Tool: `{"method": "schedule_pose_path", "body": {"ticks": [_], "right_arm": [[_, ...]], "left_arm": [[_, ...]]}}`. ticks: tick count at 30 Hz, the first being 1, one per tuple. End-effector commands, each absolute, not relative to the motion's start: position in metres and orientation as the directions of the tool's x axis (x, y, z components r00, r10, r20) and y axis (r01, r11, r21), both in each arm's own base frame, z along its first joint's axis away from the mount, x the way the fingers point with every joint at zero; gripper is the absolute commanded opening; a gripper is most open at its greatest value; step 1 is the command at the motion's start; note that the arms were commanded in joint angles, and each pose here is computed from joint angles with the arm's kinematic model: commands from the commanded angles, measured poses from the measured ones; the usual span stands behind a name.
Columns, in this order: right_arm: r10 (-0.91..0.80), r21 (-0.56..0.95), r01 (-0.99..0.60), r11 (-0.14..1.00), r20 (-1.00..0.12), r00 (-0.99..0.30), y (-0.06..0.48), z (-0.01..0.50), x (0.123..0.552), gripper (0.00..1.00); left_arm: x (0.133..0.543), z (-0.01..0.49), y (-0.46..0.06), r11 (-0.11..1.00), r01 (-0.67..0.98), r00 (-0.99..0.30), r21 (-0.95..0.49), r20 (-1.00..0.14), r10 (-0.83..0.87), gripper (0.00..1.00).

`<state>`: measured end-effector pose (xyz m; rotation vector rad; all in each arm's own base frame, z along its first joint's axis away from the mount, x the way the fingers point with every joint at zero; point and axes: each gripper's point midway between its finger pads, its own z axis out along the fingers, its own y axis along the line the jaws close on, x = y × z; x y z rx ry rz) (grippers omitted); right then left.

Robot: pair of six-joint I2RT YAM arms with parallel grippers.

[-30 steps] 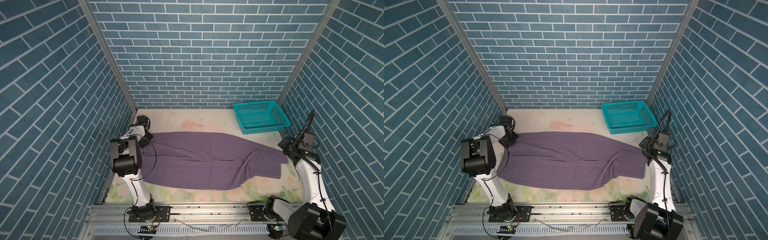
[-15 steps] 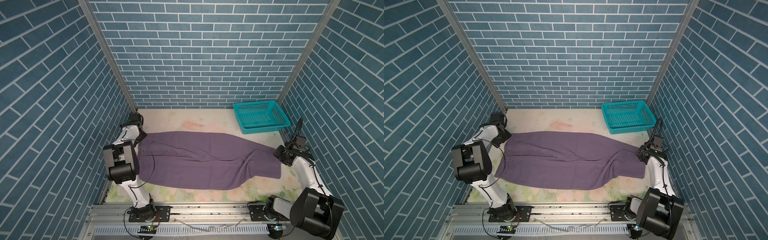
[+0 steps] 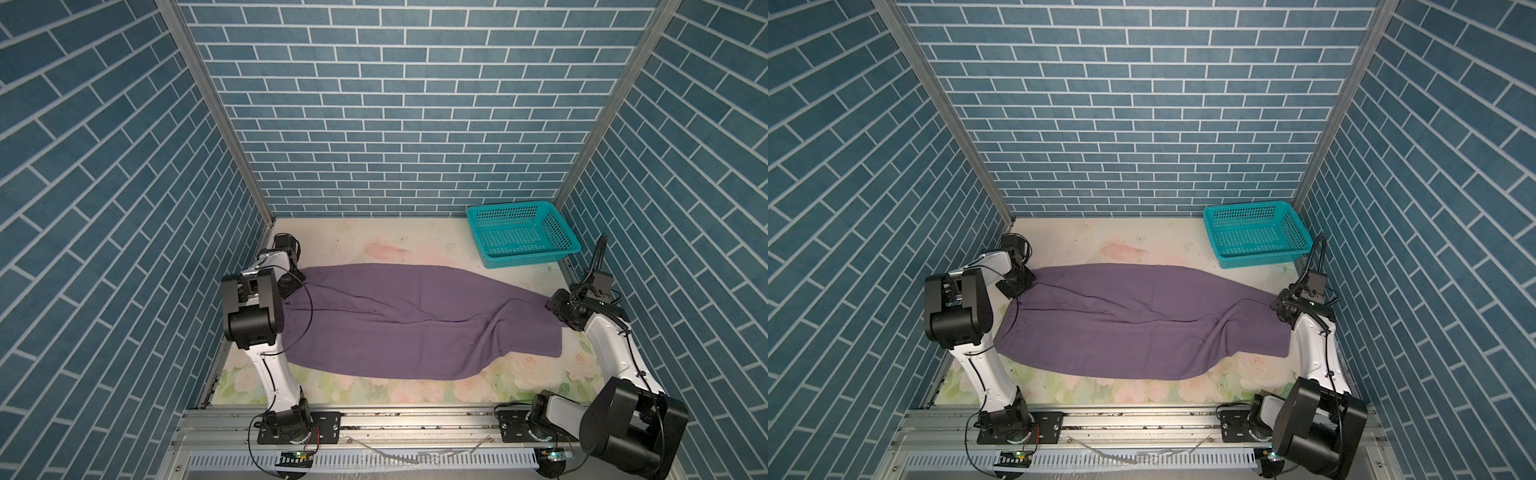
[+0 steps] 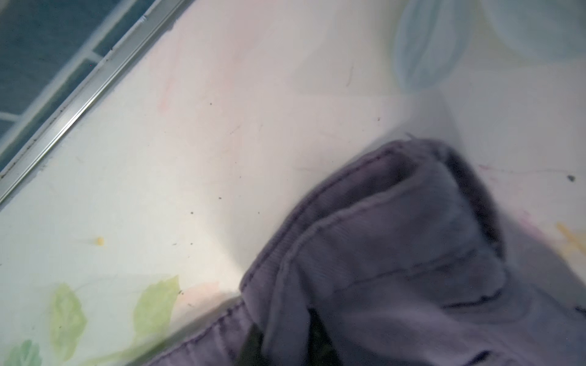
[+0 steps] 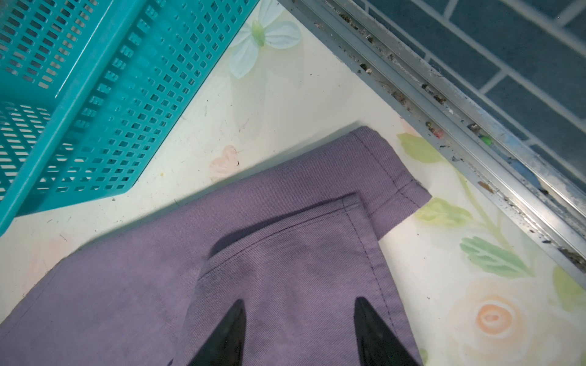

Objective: Fold and stack the trousers
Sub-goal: Flatten out the trousers at the center of the table.

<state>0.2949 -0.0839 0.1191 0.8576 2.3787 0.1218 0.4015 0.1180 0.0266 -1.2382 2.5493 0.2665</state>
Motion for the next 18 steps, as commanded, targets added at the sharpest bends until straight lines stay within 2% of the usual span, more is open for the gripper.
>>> {"method": "schedule_pose_path", "body": {"ticks": [1,4,8,14,15,16,17,18], "right_arm": [[0.61,0.276,0.56,0.781,-0.53,-0.59,-0.088,0.127,0.298,0.56],[0.612,0.257,0.575,0.776,-0.523,-0.593,-0.091,0.124,0.297,0.56],[0.613,0.27,0.568,0.777,-0.53,-0.586,-0.09,0.121,0.301,0.56],[0.609,0.308,0.531,0.789,-0.51,-0.608,-0.086,0.114,0.322,0.57],[0.609,0.317,0.523,0.791,-0.497,-0.619,-0.084,0.11,0.327,0.58],[0.61,0.324,0.519,0.791,-0.485,-0.627,-0.083,0.107,0.331,0.59],[0.61,0.331,0.513,0.792,-0.472,-0.637,-0.082,0.104,0.337,0.61],[0.609,0.336,0.508,0.793,-0.458,-0.648,-0.079,0.1,0.341,0.63]], "left_arm": [[0.395,0.029,0.135,0.587,-0.805,-0.578,0.087,-0.34,-0.742,0.0],[0.384,0.048,0.159,0.54,-0.835,-0.535,0.101,-0.379,-0.756,0.0],[0.378,0.093,0.189,0.481,-0.866,-0.482,0.139,-0.492,-0.725,0.0],[0.378,0.133,0.205,0.453,-0.872,-0.473,0.187,-0.567,-0.675,0.0],[0.378,0.134,0.204,0.454,-0.871,-0.474,0.188,-0.564,-0.676,0.1],[0.379,0.133,0.202,0.459,-0.869,-0.476,0.183,-0.561,-0.678,0.26],[0.38,0.132,0.199,0.469,-0.865,-0.481,0.177,-0.557,-0.677,0.5],[0.382,0.131,0.194,0.479,-0.86,-0.488,0.175,-0.555,-0.673,0.62]]}}
